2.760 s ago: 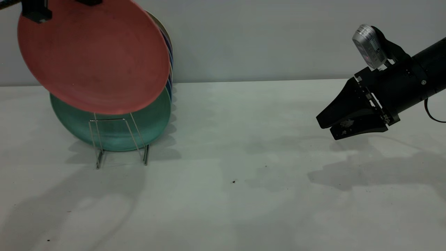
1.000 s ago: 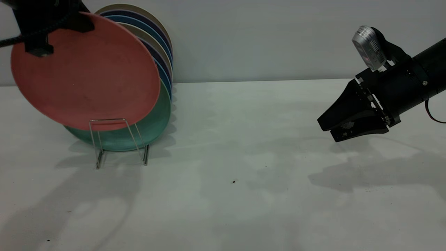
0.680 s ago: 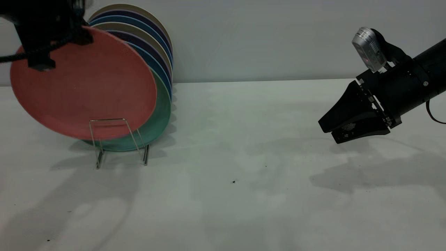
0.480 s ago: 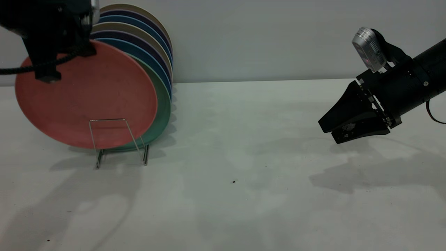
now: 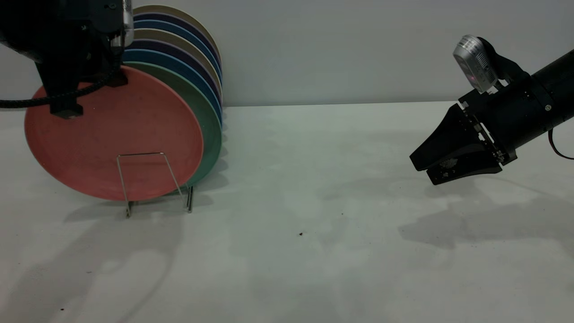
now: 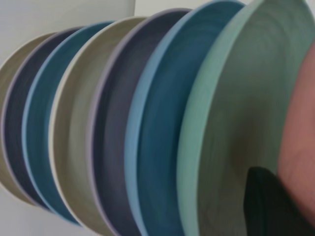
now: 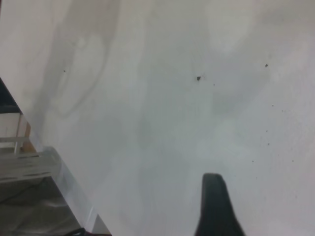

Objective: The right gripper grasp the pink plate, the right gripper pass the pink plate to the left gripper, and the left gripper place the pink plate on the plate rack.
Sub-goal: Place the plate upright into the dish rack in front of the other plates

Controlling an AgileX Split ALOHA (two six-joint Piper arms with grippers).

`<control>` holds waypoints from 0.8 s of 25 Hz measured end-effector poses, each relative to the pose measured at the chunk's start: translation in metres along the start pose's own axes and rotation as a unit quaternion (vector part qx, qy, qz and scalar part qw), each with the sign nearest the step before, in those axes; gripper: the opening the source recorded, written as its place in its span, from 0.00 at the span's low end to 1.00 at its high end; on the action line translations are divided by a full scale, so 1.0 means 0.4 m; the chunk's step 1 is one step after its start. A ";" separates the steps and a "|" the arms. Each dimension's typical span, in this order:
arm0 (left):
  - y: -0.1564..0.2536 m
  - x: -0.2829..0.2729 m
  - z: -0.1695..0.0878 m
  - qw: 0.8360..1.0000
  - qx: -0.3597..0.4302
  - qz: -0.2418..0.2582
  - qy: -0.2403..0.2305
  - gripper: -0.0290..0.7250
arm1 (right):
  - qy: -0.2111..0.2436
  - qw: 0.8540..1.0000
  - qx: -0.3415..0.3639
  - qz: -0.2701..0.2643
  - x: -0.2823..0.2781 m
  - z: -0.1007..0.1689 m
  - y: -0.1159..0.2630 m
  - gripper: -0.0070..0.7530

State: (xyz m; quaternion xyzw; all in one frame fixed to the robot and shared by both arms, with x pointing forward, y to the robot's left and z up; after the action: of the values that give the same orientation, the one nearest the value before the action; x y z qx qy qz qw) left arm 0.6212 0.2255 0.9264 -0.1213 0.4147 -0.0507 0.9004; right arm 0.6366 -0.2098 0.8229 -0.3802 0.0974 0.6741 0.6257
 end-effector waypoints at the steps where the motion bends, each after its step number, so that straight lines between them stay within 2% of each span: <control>1: 0.000 0.000 -0.002 1.000 0.000 0.000 0.002 0.14 | 0.000 1.000 0.000 0.000 0.000 0.000 0.000 0.69; 4: -0.002 0.000 -0.009 1.000 -0.002 -0.002 0.013 0.21 | 0.000 1.000 0.000 0.000 0.000 0.000 0.000 0.69; 10: -0.002 0.000 -0.014 1.000 -0.006 -0.004 0.019 0.50 | 0.000 1.000 0.001 0.000 0.000 0.000 0.000 0.69; 13: -0.003 0.000 -0.013 1.000 -0.008 -0.004 0.018 0.61 | 0.000 1.000 0.002 0.000 0.000 0.000 0.000 0.69; 20: -0.015 -0.041 0.018 0.999 -0.046 -0.012 -0.010 0.72 | 0.000 1.000 0.003 0.000 0.000 0.000 0.000 0.69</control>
State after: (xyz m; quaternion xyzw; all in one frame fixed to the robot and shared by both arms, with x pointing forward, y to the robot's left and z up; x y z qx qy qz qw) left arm 0.6160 0.2240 0.9447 -0.1677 0.4063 -0.0415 0.8973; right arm 0.6365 -0.2098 0.8228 -0.3786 0.0994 0.6740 0.6265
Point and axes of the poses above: a point on each arm's last joint axis where the gripper is mounted, x pointing out along that axis toward the gripper, z along the wrist's bending axis when the last joint is at zero, y = z × x, the point moved 5 cm from there along x, pointing out along that axis toward the gripper, and after that the axes turned 1 degree about -x, right-handed, at the moved point
